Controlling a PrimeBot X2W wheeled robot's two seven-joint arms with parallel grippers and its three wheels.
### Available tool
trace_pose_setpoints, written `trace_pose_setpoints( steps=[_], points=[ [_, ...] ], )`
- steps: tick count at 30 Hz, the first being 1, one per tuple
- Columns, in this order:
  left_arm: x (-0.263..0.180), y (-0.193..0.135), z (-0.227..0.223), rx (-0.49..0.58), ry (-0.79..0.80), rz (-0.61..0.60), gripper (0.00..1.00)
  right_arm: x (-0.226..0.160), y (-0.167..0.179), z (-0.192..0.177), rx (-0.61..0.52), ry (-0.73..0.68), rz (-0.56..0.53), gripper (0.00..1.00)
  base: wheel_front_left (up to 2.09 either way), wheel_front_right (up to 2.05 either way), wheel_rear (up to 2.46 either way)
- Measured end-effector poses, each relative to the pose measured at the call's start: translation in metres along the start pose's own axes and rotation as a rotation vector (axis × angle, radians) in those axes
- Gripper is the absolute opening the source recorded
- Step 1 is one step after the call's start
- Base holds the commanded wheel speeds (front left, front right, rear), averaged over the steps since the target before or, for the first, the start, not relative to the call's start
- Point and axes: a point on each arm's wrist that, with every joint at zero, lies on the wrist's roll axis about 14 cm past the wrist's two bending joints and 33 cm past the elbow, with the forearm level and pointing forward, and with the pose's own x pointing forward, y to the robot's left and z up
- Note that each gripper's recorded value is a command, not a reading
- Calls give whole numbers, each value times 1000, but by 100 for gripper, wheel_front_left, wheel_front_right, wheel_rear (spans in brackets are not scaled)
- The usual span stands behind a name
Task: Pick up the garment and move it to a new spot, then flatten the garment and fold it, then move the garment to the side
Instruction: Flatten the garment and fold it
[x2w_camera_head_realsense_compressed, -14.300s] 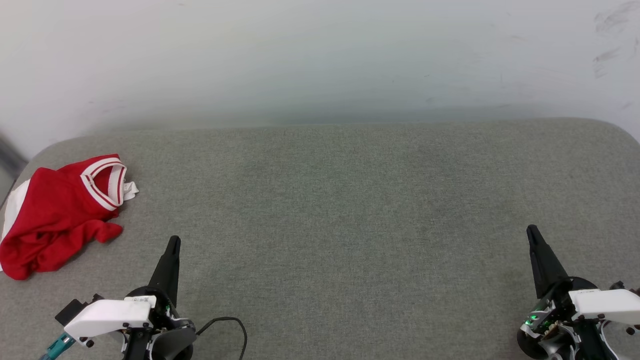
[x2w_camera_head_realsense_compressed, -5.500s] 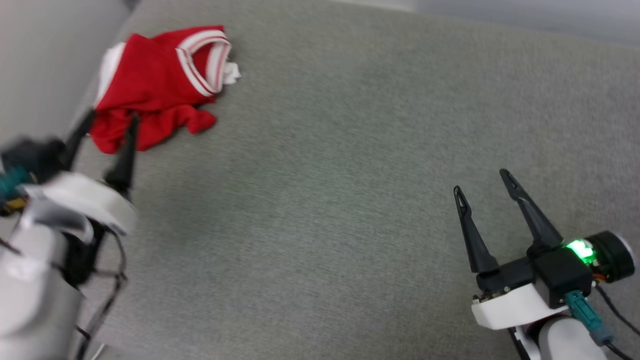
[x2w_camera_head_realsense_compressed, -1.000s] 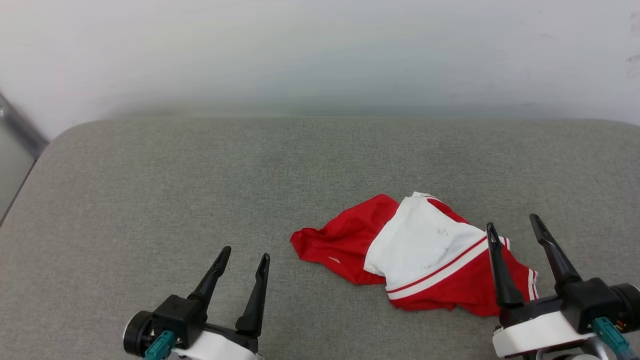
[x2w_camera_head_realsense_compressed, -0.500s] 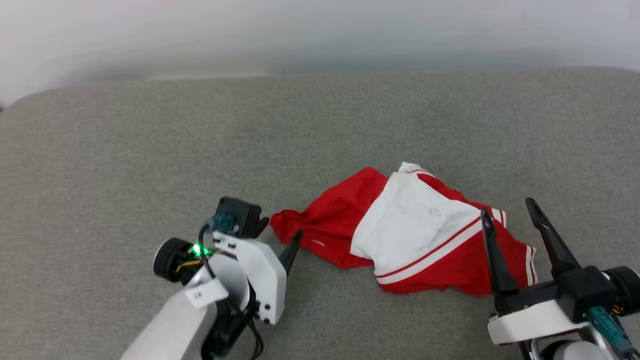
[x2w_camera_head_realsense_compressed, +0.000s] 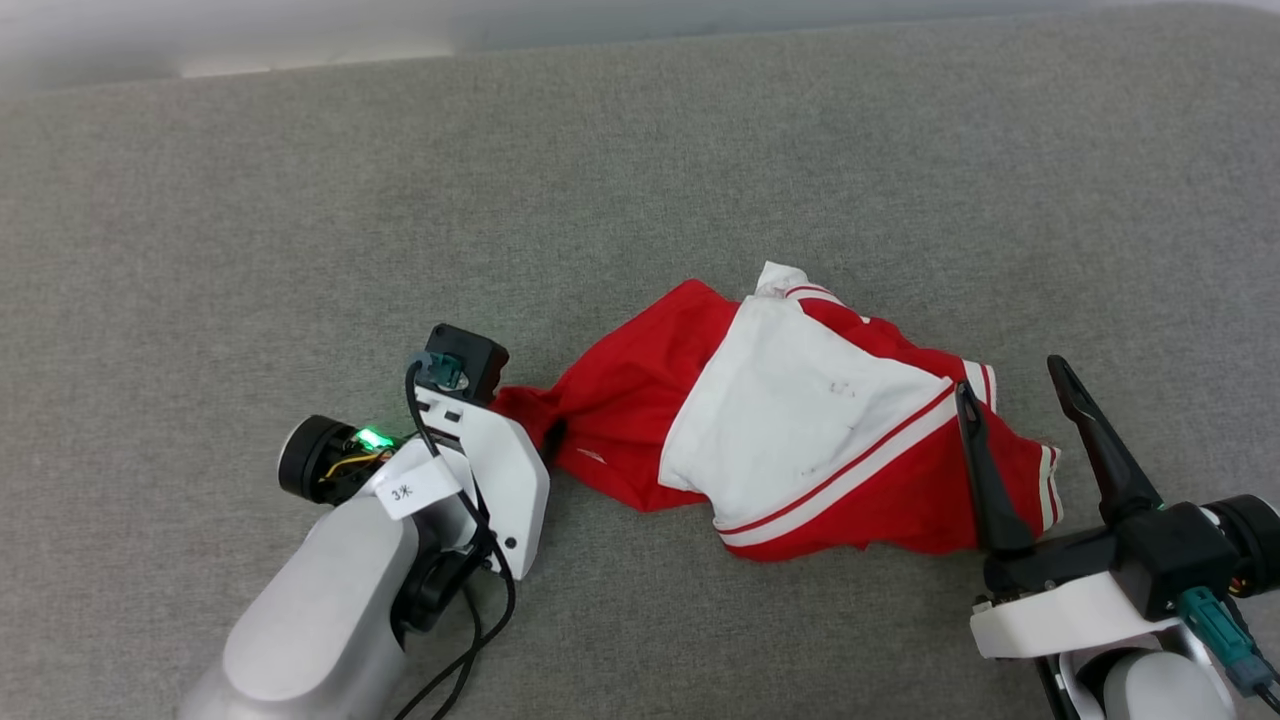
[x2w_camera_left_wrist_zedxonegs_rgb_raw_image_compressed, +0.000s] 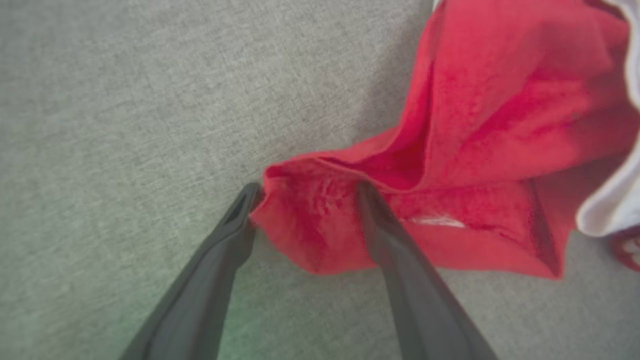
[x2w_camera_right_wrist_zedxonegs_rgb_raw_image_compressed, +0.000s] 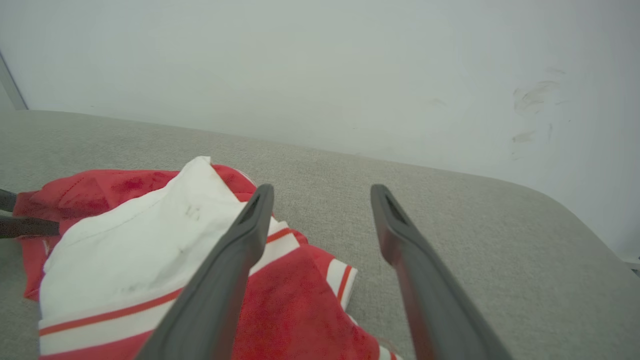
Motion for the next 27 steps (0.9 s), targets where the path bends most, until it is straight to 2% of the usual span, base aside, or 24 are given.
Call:
trace_pose_setpoints(
  steps=[1, 3, 9, 17, 23, 24, 25, 27],
  points=[
    [3, -2, -3, -5, 14, -10, 93, 0, 0, -2, 0, 4, -1, 100, 0, 0, 0],
    [7, -5, -3, 3, 16, -33, 0, 1, -1, -4, 0, 12, -2, 100, 0, 0, 0],
    [10, 12, 23, 0, -100, 12, 0, 1, 1, -5, 1, 15, 3, 100, 0, 0, 0],
    [-5, 85, 95, 24, -300, 198, 0, -1, -5, 0, 6, 3, -16, 100, 0, 0, 0],
    [-21, 136, 105, -4, -343, 340, 0, -4, -9, 0, 8, 6, -28, 100, 0, 0, 0],
    [-23, 142, 103, -6, -339, 361, 34, -4, -9, 0, 9, 5, -28, 100, 0, 0, 0],
    [-25, 147, 101, 4, -334, 379, 100, -4, -9, 1, 9, 2, -29, 100, 0, 0, 0],
    [-28, 151, 97, 1, -336, 391, 100, -4, -9, 2, 9, -1, -29, 100, 0, 0, 0]
  ],
)
